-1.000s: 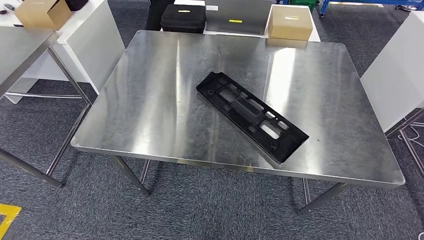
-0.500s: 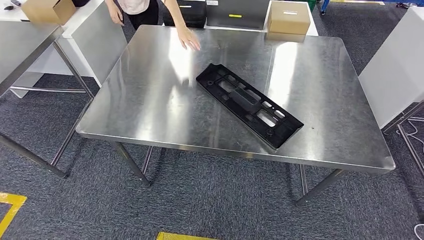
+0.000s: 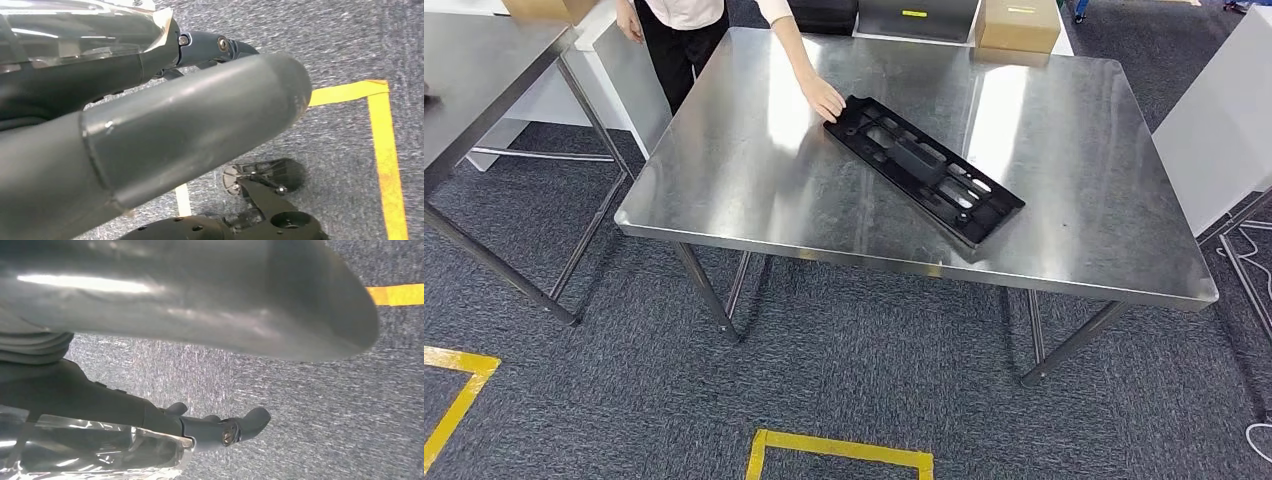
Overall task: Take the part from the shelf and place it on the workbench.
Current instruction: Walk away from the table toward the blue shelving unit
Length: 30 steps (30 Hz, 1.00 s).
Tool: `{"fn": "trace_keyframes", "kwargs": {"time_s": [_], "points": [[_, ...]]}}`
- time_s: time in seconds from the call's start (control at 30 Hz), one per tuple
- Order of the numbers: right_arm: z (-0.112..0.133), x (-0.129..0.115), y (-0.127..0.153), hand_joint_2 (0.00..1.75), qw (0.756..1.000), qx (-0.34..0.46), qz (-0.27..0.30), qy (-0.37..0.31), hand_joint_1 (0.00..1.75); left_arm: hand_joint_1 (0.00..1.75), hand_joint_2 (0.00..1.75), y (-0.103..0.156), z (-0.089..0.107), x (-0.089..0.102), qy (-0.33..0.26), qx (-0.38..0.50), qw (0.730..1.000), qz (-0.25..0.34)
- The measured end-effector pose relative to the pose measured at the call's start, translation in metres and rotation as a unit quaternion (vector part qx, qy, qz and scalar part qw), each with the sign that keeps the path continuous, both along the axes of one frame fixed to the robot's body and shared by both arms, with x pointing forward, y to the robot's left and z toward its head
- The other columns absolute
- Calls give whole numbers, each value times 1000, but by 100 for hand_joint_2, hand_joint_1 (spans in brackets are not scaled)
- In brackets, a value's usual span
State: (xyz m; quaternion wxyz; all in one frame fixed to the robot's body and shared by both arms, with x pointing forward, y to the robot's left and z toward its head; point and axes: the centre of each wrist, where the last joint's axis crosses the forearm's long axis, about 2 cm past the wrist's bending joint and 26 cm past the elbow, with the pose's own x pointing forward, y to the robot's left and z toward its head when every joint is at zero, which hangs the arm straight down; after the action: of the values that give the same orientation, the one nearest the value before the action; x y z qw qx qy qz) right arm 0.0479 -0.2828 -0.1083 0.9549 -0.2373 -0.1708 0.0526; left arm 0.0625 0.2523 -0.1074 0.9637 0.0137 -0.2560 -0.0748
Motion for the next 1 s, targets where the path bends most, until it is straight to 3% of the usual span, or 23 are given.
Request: {"fn": "trace_keyframes", "kwargs": {"time_s": [1.0], "points": [[1,5,-1,0,999,-8,0,32,0,0,0,2,0,1,8,5,1000,-15]]}}
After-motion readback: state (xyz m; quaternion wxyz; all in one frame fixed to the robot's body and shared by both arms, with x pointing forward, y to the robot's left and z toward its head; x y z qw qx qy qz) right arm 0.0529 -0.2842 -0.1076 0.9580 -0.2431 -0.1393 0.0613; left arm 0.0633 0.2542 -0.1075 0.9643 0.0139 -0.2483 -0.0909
